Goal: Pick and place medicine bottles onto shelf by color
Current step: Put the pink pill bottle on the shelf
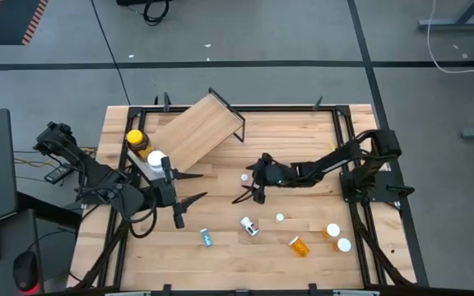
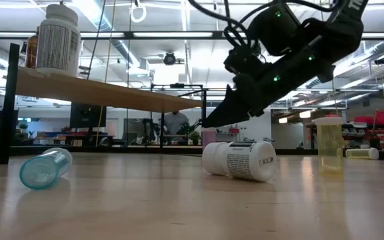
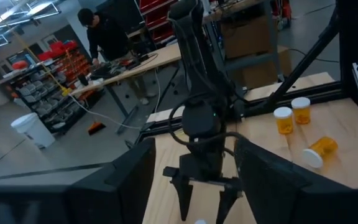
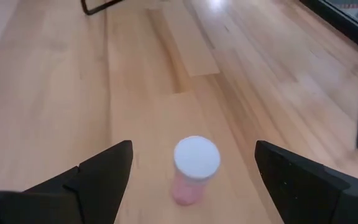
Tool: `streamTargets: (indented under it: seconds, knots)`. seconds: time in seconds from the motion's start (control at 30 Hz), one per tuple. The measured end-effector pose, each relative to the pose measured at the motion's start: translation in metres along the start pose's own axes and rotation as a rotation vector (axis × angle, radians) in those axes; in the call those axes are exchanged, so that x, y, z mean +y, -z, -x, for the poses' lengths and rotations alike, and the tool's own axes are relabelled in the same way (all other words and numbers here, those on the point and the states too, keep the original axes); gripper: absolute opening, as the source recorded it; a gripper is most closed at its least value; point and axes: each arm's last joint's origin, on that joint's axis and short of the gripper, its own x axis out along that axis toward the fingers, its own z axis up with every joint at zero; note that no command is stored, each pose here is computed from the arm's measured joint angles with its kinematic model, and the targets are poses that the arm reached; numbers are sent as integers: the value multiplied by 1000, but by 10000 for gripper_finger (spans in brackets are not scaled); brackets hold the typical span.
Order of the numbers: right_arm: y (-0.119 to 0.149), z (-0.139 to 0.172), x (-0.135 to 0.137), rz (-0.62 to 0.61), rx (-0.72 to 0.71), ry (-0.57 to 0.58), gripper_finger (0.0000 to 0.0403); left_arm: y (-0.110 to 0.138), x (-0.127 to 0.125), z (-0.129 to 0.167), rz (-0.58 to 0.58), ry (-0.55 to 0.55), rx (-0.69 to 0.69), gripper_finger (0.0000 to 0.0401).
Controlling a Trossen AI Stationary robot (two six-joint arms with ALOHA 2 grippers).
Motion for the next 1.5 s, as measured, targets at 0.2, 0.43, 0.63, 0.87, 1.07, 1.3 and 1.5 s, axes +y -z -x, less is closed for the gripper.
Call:
streamTargets:
  seconds: [0.2,0.43,0.63,0.87,1.07,1.3,1.5]
  knots:
    - [3,-15,2,1,25,4,347,0,0,0,5,0,1,218]
    - [6,-22,3,10,46,9,347,0,0,0,4,0,2,215]
    - [7,-21,3,6,57,13,347,0,0,0,4,1,2,209]
    - [9,-21,1,-11,74,63,347,0,0,0,18,0,2,207]
    - [9,-21,1,-12,72,66,345,0,0,0,18,0,2,205]
    - [9,-21,1,-19,72,66,283,0,0,0,17,0,2,199]
    - [8,-21,1,-18,72,65,221,0,0,0,15,0,2,200]
